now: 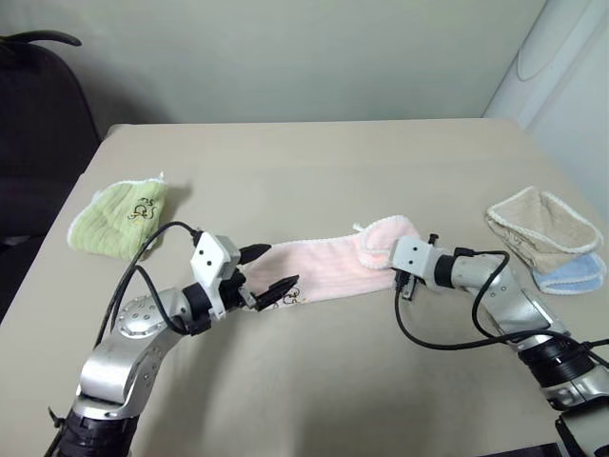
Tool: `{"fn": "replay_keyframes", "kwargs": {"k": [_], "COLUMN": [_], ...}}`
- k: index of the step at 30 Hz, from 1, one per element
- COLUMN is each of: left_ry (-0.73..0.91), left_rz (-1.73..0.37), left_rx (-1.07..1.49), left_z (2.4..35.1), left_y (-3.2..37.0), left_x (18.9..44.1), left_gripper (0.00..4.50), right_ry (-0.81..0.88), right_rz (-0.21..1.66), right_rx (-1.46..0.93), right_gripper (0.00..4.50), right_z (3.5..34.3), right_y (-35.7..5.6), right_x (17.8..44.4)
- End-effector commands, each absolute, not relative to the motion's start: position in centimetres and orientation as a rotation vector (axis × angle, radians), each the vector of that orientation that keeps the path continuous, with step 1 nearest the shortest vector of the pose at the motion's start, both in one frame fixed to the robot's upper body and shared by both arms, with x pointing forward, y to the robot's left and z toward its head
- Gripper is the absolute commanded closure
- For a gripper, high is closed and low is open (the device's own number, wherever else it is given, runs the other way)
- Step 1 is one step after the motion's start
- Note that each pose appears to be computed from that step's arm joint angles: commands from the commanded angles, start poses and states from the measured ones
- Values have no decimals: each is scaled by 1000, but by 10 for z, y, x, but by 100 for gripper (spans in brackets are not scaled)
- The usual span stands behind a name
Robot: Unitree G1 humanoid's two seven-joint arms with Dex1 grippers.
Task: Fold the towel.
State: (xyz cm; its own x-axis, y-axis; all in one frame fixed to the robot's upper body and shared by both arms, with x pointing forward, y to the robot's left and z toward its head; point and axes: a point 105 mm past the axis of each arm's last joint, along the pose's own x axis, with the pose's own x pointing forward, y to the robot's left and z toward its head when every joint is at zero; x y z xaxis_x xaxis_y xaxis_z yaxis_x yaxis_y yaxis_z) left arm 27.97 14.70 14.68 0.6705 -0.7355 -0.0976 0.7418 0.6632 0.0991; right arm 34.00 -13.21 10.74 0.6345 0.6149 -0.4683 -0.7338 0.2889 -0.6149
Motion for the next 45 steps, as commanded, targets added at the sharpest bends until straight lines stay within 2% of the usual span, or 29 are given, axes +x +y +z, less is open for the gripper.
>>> {"fn": "replay_keyframes", "kwargs": {"k": [1,2,9,15,18,19,25,28,32,41,45], "left_ry": [2,2,12,1,-3,1,48,76,101,245,347], "left_rz": [-834,-834,-827,-701,-655,-635,-600,-580,-543,-544,-497], "left_rx": [151,150,125,-73,-161,-199,-350,-435,-532,-770,-809], "left_z": [157,157,155,162,164,163,155,150,147,130,111], "left_y": [145,144,145,174,187,190,198,201,205,186,175], "left_x": [275,274,275,282,284,285,280,272,256,202,196], "left_gripper": [0,0,0,0,0,0,0,0,0,0,0], "right_ry": [133,134,122,80,60,68,195,294,341,181,142], "right_rz": [926,935,1010,1017,1023,994,867,854,861,871,871], "right_rx": [-829,-797,-506,-219,-134,-119,-151,-152,-180,-110,-88], "right_gripper": [402,387,146,146,203,238,446,446,446,446,446], "right_z": [114,115,136,176,190,190,148,106,79,112,120], "right_y": [-129,-129,-126,-146,-150,-152,-152,-149,-146,-135,-131], "right_x": [338,336,313,300,301,309,351,363,366,379,382]}}
